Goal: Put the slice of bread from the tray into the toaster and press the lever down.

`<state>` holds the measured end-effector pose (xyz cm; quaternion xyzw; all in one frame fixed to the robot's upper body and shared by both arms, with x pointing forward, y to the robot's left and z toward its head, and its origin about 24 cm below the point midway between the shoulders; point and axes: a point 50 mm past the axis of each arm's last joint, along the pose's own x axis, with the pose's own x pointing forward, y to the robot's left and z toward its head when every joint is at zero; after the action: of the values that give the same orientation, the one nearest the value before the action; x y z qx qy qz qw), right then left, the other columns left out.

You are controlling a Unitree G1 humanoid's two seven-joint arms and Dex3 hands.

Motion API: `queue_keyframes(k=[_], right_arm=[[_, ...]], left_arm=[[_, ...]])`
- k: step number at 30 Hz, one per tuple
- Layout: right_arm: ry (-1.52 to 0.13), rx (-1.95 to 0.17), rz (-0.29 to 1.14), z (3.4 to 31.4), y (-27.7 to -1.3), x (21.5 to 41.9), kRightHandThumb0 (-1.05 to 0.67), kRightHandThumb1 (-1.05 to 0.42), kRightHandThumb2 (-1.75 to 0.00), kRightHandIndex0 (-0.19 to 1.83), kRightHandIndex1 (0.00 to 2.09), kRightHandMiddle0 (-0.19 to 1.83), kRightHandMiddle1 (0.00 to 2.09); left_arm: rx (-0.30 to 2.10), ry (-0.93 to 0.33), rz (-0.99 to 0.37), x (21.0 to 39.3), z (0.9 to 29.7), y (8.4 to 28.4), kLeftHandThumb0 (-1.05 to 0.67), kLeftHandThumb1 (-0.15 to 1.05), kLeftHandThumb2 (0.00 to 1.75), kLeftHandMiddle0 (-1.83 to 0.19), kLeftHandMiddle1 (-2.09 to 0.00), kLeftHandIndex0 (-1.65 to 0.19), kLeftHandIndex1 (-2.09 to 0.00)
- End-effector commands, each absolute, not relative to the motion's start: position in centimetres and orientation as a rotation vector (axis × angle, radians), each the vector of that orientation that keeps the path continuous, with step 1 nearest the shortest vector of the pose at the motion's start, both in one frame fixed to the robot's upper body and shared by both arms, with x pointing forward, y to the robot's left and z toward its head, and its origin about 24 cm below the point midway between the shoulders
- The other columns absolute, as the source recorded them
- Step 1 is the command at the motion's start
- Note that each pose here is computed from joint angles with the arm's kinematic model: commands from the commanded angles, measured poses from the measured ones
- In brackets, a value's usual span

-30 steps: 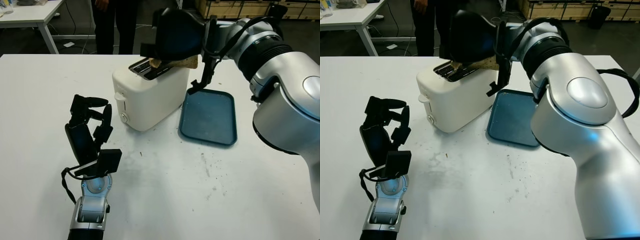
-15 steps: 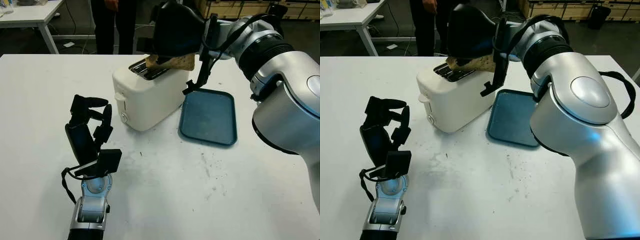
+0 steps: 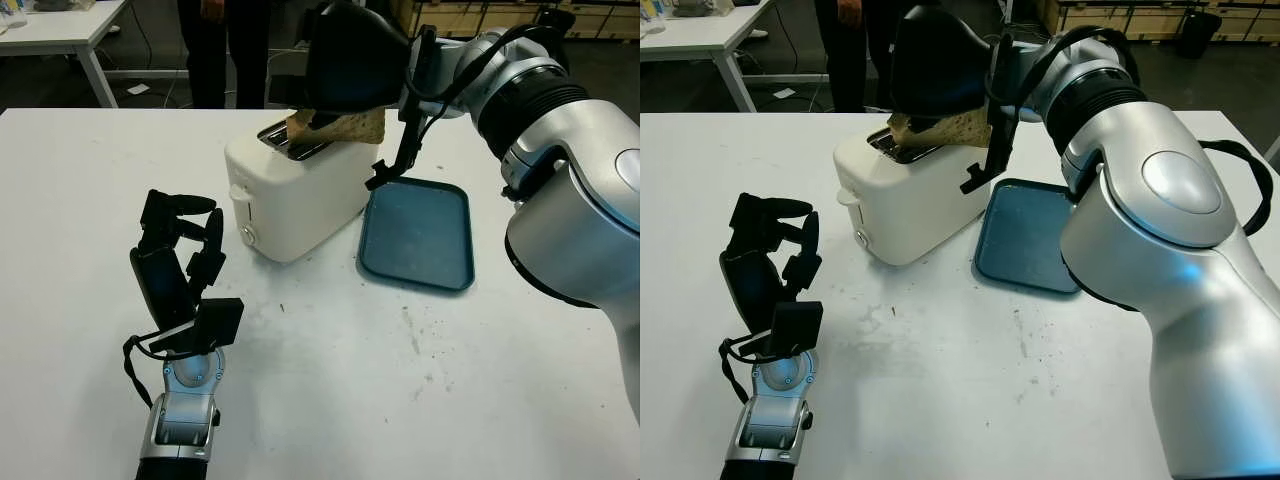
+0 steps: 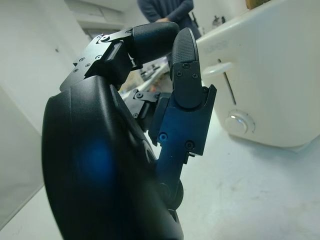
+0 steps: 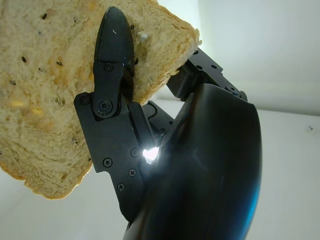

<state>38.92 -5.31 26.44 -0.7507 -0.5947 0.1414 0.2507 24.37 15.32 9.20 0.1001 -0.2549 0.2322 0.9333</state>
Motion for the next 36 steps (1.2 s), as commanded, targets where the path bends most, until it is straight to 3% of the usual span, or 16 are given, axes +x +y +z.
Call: queue_keyframes(k=[1, 17, 36], right_arm=[[-1.638, -2.058, 0.379, 27.4, -5.6, 38.8, -0.64, -0.92, -0.55, 1.12, 1.75, 0.87, 1.75], [-1.684, -2.113, 0.403, 27.6, -6.7, 38.8, -0.62, -0.92, -0.55, 1.12, 1.75, 0.86, 1.67], [-1.750, -2.078, 0.394, 28.2, -6.8, 38.5, -0.64, -0.92, -0.60, 1.18, 1.75, 0.88, 1.74]], left_arm=[[0.187, -0.531, 0.470, 24.4, 9.3, 15.0, -0.49, 0.92, 0.37, -0.63, -1.72, -0.46, -1.48], [0.188, -0.529, 0.470, 24.5, 9.3, 14.9, -0.49, 0.92, 0.36, -0.64, -1.72, -0.46, -1.49], [0.188, -0.527, 0.470, 24.5, 9.2, 15.0, -0.50, 0.92, 0.36, -0.63, -1.71, -0.47, -1.47]])
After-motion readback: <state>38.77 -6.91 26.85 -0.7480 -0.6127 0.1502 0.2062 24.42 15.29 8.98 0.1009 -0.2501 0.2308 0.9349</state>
